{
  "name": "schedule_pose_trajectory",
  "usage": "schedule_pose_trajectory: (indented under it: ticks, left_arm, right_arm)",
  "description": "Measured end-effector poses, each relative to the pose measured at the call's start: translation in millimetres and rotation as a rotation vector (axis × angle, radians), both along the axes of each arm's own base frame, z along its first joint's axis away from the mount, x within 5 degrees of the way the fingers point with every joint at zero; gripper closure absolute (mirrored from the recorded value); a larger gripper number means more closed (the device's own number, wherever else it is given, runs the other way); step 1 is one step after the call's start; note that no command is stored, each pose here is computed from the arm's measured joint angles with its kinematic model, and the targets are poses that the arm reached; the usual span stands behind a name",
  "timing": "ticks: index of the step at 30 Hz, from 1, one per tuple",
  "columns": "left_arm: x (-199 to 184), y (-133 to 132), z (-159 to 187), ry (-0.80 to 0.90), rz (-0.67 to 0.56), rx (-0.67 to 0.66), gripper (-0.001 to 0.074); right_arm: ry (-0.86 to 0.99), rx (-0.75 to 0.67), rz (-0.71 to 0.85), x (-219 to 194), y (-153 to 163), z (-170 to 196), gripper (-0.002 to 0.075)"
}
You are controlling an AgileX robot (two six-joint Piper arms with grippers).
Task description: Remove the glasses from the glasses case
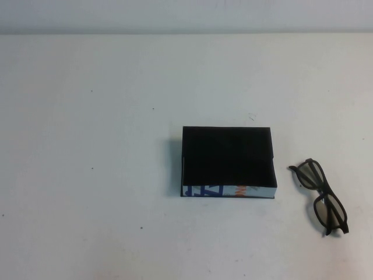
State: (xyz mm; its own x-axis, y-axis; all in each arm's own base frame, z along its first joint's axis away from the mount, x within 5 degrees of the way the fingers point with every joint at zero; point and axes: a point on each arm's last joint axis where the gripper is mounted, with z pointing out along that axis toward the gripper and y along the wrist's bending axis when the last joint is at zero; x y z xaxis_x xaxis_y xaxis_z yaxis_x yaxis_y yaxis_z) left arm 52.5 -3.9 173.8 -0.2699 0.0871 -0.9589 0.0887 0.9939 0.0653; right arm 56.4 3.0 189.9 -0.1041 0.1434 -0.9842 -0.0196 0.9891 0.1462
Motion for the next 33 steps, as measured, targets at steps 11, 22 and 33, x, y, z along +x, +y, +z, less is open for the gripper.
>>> schedule_pose_trajectory:
  ticks: [11,22,33]
  left_arm:
    - [0.0,0.0,0.0,0.0,0.0,0.0,0.0739]
    - [0.0,0.0,0.0,0.0,0.0,0.0,0.0739]
    - [0.0,0.0,0.0,0.0,0.0,0.0,0.0739]
  right_arm:
    - [0.151,0.042,0.017,-2.3,2.3,-14.5,0.0742]
    - [0.151,0.046,0.017,-2.3,2.3,-14.4,0.0743]
    - [0.154,0.046,0.018,-2.4,2.4,-14.6,0.0743]
